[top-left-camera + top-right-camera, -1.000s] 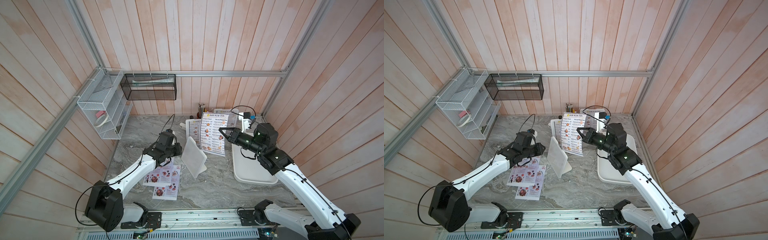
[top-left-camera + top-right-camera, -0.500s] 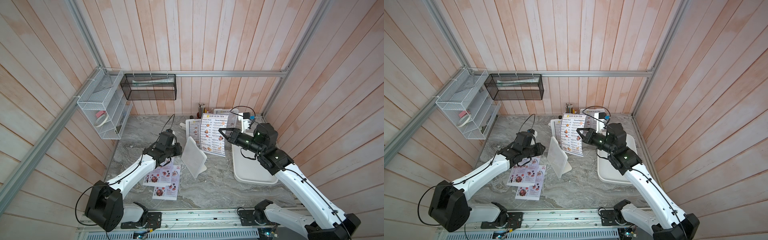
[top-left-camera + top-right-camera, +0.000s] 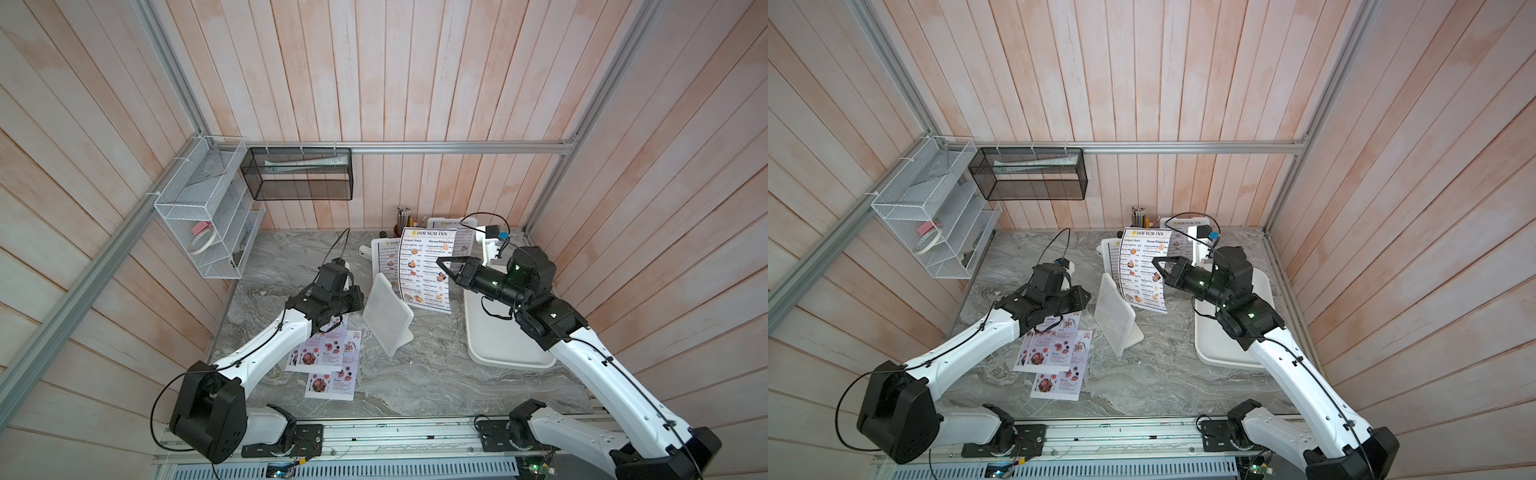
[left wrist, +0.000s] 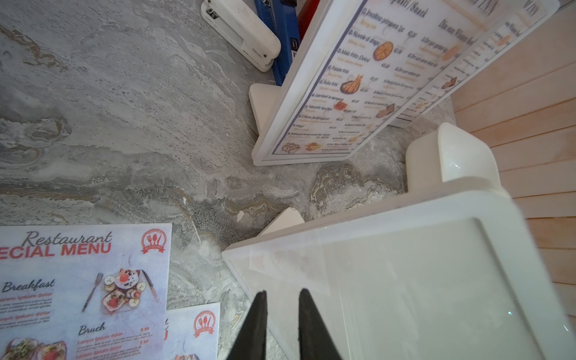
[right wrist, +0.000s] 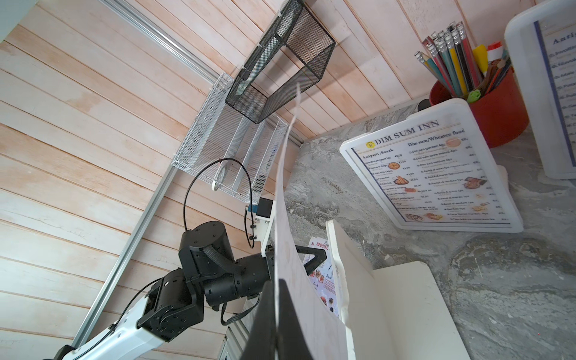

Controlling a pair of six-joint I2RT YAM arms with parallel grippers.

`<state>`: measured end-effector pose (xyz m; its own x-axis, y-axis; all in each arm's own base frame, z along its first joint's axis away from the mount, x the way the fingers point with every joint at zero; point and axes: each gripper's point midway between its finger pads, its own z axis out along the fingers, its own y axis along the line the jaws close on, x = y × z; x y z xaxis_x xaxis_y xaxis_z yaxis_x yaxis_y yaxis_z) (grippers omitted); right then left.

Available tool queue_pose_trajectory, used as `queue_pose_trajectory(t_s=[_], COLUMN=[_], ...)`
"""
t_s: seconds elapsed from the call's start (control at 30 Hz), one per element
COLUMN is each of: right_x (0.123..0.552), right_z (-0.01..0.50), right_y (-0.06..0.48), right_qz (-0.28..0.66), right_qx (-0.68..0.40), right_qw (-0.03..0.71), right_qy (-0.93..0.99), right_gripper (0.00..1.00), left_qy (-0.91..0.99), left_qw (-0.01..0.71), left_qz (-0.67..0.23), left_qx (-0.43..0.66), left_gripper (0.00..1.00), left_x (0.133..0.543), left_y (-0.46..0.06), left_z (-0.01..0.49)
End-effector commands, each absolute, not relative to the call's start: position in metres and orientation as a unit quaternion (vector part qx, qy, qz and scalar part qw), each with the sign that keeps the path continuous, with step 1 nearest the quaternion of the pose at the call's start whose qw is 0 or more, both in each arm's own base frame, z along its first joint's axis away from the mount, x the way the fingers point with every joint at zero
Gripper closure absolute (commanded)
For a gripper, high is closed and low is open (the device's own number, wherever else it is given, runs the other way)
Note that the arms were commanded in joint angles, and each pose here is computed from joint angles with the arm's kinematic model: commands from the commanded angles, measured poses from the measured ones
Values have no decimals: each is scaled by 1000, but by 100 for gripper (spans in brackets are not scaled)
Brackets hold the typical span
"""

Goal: Replace the menus in the menu holders
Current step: Insert the menu into the menu holder.

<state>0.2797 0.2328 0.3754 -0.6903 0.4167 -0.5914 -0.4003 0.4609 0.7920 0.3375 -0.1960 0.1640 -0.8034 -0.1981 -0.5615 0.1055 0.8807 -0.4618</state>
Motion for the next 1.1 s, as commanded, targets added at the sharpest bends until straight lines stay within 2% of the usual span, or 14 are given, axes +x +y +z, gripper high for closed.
queue_pose_trajectory(t_s=[0.0,0.93,1.07], right_x=[274,268,270], right_z=[376,382,385], right_y=[235,239,235], right_qz=[528,554,548], right_qx=[0,4,6], right_qw=[386,376,392], right_qy=[756,743,739], right_gripper=[100,100,100], left_qy=[918,917,917], left_qw=[316,316,317], left_qz=[-237,-240,-240], left_qx=[-29,-30,-29], left_gripper=[79,79,79], left_x=[341,341,341], left_y=[-193,-194,-194], left_z=[162,161,162])
